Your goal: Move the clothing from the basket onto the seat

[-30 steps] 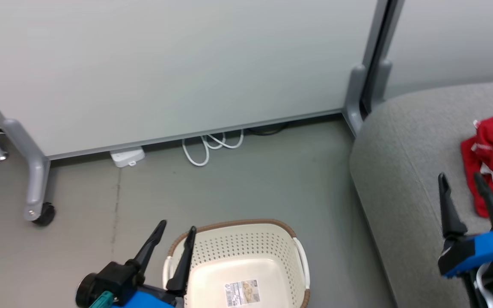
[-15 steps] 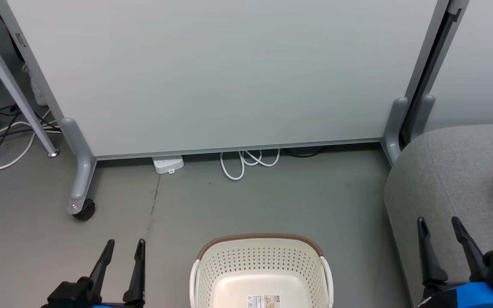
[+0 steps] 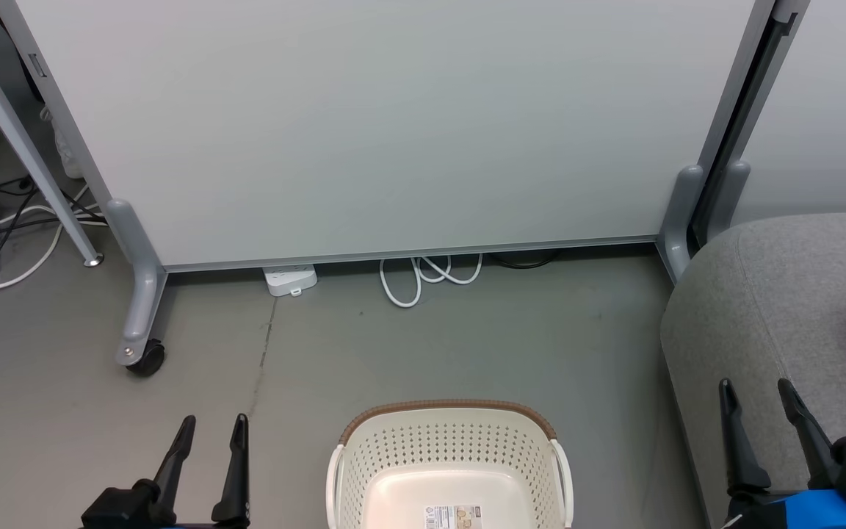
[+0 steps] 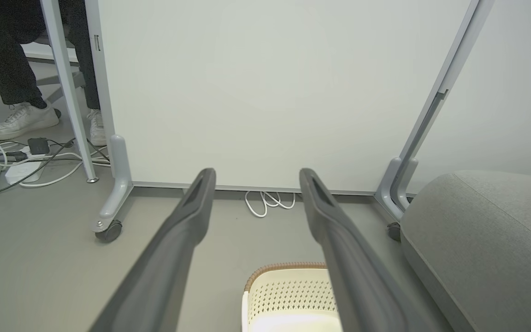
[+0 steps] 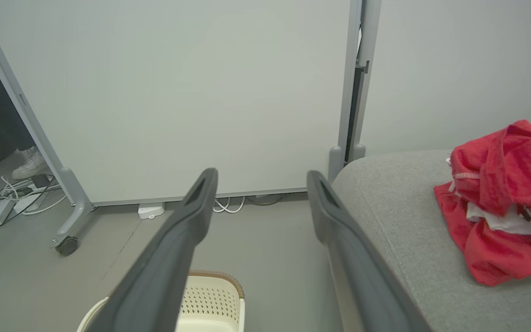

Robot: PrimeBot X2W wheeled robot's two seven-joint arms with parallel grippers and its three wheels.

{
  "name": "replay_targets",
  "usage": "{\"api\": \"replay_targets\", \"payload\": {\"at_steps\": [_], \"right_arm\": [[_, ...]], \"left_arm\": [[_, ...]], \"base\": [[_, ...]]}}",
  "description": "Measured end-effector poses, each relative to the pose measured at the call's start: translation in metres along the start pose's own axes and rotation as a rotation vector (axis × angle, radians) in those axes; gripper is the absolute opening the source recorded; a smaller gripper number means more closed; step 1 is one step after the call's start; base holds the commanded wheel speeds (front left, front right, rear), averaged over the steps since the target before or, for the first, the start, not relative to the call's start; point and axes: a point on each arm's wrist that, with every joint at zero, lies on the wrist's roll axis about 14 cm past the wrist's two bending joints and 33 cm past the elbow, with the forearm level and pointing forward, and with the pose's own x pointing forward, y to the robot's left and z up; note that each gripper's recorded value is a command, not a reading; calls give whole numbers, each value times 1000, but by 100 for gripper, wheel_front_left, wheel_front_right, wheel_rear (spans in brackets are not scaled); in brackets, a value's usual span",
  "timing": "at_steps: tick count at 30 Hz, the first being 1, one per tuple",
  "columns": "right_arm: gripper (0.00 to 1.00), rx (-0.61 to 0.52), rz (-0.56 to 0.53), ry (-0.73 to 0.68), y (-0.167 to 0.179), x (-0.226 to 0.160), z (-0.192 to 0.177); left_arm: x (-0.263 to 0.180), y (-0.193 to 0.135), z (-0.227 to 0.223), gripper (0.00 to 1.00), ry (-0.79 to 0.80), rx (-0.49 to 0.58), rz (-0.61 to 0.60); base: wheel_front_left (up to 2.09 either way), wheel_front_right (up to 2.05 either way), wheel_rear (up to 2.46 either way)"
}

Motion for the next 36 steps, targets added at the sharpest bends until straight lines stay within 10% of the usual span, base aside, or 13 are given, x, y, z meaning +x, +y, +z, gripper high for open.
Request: {"api": "replay_targets", "payload": {"at_steps": [1, 2, 13, 36], "right_arm": [[100, 3, 0, 1, 0, 0, -1], [0, 5, 0, 7, 0, 0, -3], [0, 33, -11, 121, -1, -6, -40], [0, 467, -45, 110, -3, 0, -43]], "left_arm": [[0, -1, 0, 100, 1, 0, -4], [0, -2, -2, 0, 7, -2, -4], [-25, 1, -50, 0, 155, -48, 40], [-14, 18, -42, 0, 143, -413, 149]], "base": [[0, 0, 0], [0, 0, 0], [0, 0, 0], [0, 0, 0]]}}
